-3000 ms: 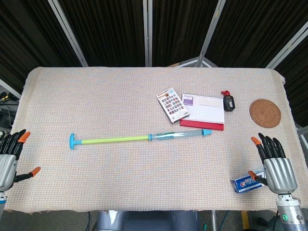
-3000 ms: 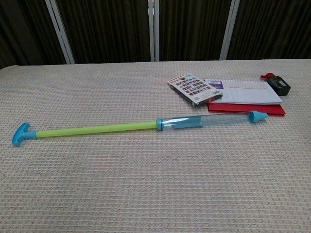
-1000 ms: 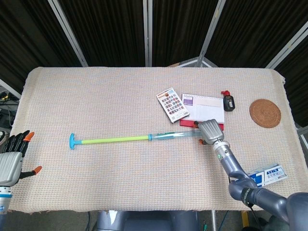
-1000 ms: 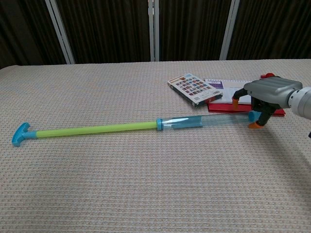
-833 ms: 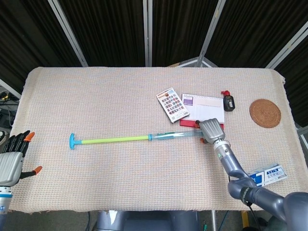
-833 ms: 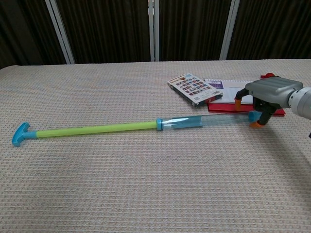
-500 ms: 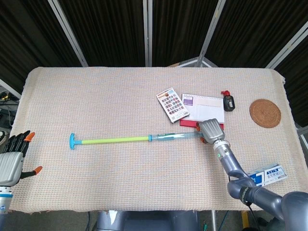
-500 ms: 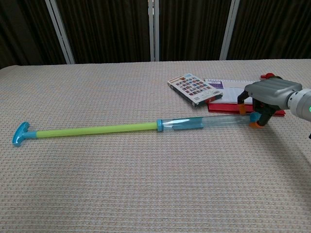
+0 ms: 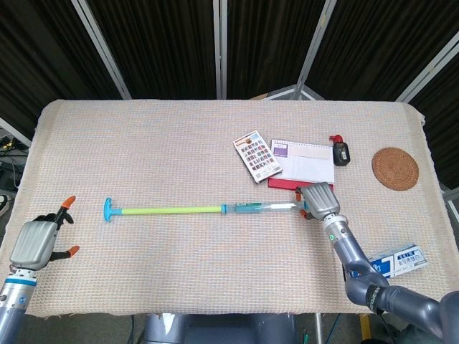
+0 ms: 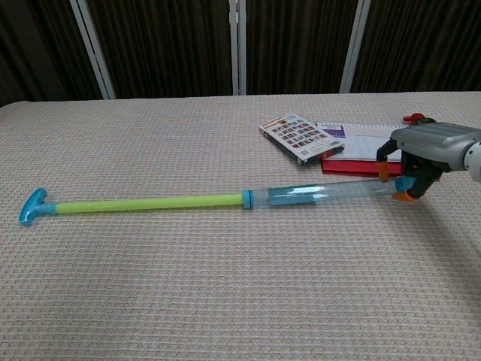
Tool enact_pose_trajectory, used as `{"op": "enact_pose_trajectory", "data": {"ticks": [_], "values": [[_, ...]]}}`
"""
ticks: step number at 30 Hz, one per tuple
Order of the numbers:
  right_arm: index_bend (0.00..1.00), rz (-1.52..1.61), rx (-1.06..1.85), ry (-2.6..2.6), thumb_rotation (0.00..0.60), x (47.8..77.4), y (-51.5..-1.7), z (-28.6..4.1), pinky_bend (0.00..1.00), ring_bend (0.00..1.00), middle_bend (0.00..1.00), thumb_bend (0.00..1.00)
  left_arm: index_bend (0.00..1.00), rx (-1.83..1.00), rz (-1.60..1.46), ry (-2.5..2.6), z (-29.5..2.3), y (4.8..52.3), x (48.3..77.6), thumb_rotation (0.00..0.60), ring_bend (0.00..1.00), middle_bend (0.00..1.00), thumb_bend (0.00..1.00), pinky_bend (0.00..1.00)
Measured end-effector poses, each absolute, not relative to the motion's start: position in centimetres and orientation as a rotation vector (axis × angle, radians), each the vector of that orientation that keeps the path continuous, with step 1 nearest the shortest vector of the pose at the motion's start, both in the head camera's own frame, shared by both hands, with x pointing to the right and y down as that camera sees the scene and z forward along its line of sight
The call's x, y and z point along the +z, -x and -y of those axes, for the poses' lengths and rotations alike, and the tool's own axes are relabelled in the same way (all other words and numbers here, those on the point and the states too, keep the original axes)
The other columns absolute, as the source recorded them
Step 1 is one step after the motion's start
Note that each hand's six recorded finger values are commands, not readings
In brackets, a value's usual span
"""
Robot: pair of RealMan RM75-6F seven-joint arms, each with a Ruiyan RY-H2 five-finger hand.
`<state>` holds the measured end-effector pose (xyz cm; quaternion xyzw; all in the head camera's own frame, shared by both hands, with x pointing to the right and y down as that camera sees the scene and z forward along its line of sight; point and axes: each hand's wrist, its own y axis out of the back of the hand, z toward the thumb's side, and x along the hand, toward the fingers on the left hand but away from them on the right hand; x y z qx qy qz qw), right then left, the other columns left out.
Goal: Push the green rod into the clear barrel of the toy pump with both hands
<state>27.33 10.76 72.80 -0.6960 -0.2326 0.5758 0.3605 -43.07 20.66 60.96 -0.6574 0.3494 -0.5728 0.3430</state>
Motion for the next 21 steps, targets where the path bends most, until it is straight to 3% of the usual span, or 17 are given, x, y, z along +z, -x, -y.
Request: {"op": "enact_pose_trajectory", "data": {"ticks": [2,5,14,21], "values": [[0.63,0.610,1.487,1.805,0.600,72.2,-27.3,-11.1,1.00,1.00,1.00,0.33,0.04,-1.468,-0.861,1.732,-19.9,41.7,62.1,0.600,0.77,0.83,0.14,0.95],[0.63,0.620,1.504,1.805,0.600,71.4,-27.7,-11.4,1.00,1.00,1.00,0.33,0.10,-1.441,-0.823,1.780,-18.9,40.0,63.6,0.600,0.81,0.86,0.18,1.00],[0.63,0.632,1.532,1.796,0.600,70.9,-28.0,-11.7,1.00,1.00,1.00,0.34,0.27,-1.467,-0.750,1.856,-17.0,37.8,67.2,0.600,0.82,0.88,0.34,1.00],[0.63,0.623,1.534,1.801,0.600,71.0,-27.8,-12.1,1.00,1.00,1.00,0.34,0.32,-1.514,-0.725,1.873,-16.4,37.6,69.7,0.600,0.82,0.88,0.36,1.00]]}}
